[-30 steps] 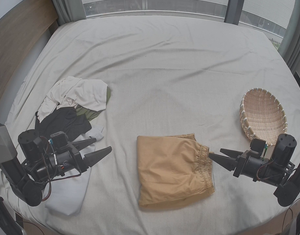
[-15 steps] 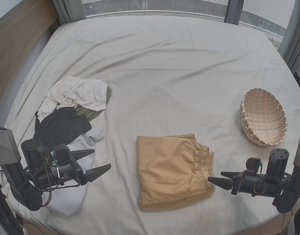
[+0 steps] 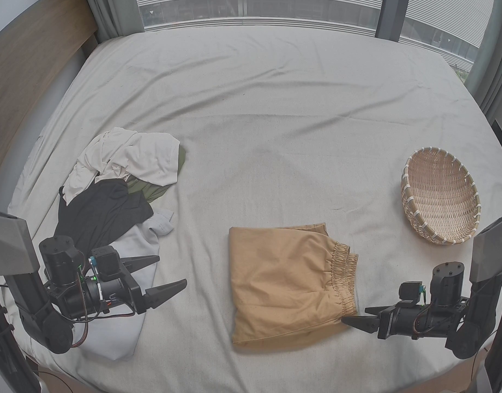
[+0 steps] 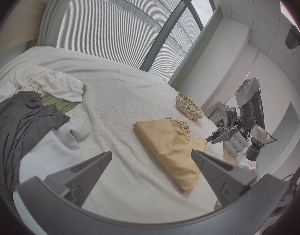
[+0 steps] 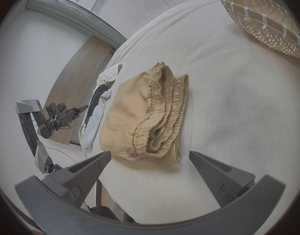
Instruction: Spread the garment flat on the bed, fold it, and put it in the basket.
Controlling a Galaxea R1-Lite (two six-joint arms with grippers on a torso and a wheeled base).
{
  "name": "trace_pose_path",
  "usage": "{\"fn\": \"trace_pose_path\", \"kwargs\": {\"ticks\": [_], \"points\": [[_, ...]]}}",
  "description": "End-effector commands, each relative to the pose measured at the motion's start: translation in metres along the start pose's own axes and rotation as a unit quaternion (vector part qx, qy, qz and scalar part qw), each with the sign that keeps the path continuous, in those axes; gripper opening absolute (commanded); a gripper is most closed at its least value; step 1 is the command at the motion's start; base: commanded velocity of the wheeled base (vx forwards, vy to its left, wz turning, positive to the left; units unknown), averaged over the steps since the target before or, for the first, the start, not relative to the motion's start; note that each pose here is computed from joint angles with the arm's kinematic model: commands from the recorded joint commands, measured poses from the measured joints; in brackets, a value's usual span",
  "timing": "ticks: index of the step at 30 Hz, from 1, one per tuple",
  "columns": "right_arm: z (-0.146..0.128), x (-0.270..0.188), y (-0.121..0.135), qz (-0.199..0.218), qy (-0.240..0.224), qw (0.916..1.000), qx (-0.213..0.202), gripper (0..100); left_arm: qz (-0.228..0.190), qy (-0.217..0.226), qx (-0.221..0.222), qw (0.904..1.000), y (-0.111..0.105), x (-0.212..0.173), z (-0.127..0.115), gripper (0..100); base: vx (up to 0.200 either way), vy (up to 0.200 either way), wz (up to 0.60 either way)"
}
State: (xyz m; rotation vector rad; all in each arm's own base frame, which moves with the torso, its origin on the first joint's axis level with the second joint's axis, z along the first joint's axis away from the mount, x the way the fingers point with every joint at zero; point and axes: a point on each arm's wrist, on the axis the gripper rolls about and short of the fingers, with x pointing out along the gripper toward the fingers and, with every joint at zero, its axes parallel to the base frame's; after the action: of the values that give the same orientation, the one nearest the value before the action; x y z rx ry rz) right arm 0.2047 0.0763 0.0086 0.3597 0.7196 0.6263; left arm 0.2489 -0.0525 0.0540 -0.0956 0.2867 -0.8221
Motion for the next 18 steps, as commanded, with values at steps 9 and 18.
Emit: {"fn": "trace_pose_path", "kwargs": {"ticks": [9,18], "points": [[-0.006,0.017,-0.010,-0.006,0.020,0.9997,0.013,100,-0.004,0.001,0.001,1.0000,-0.002,0.001,0.000,100,0.000,0.000,0.00],[-0.007,0.035,-0.016,-0.002,0.026,0.9995,0.017,100,-0.006,-0.001,0.004,1.0000,-0.003,0.001,0.001,100,0.000,0.000,0.00]]}}
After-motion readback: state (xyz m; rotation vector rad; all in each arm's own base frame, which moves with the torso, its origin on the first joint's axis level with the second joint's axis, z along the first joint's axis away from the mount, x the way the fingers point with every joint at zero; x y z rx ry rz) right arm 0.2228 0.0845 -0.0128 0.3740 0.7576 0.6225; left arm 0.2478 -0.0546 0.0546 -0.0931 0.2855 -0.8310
